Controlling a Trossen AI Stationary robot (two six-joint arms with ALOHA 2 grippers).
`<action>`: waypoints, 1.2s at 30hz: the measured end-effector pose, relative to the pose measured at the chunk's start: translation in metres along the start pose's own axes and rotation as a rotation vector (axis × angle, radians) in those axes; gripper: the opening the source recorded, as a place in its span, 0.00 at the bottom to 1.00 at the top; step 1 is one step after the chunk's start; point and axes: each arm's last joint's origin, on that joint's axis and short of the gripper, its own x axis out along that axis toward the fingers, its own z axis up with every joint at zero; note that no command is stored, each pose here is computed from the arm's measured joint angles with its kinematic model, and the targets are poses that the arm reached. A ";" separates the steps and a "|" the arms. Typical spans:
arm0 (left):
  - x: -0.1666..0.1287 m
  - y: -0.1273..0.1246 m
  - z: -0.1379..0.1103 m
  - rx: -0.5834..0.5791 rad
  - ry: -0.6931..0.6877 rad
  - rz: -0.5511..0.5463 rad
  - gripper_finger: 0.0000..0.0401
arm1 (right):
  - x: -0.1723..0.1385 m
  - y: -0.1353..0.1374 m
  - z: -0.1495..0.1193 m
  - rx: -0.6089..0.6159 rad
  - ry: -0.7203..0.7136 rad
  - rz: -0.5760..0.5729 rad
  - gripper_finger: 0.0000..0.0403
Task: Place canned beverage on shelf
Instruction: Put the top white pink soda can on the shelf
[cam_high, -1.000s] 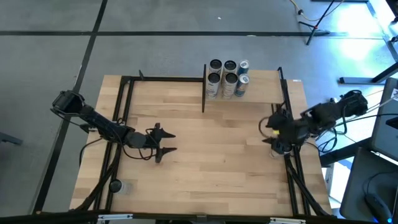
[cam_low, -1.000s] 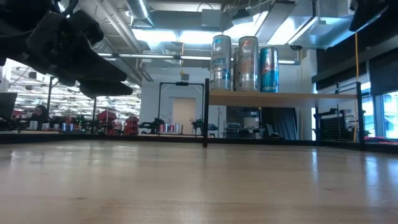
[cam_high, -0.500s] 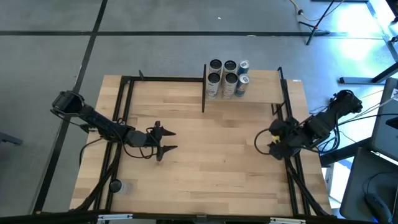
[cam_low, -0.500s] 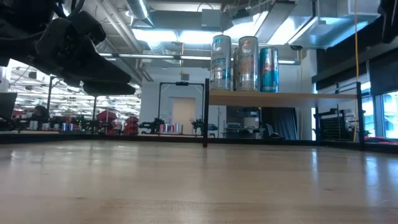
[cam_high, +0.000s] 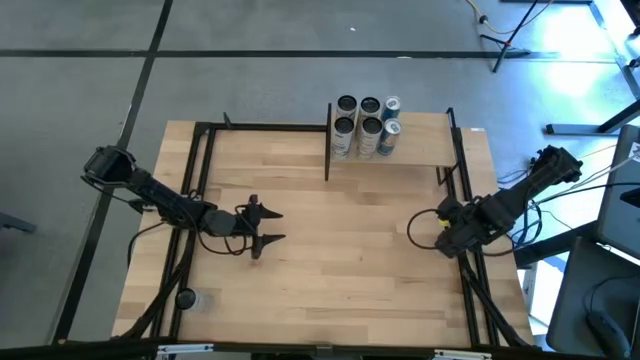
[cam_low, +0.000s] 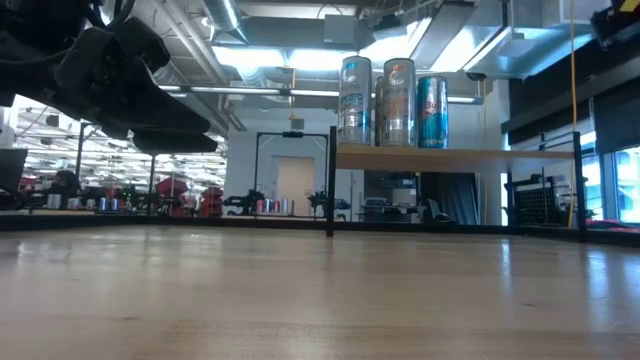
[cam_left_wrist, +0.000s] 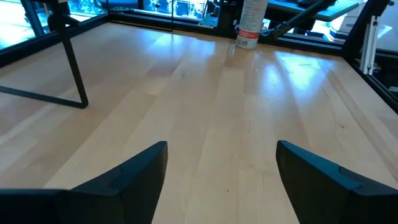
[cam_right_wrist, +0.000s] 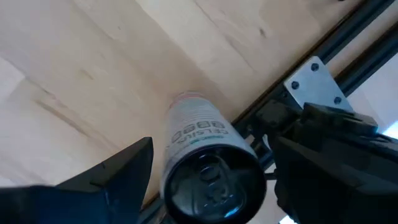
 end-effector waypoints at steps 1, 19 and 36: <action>0.000 0.000 0.000 0.000 0.000 0.000 0.71 | 0.001 0.000 0.000 -0.004 0.002 -0.005 0.79; 0.000 0.000 0.001 -0.003 -0.007 -0.005 0.71 | 0.004 0.004 -0.002 0.070 0.098 0.024 0.56; 0.000 -0.001 0.003 -0.016 -0.027 -0.013 0.71 | -0.003 0.009 0.015 0.166 -0.061 0.062 0.56</action>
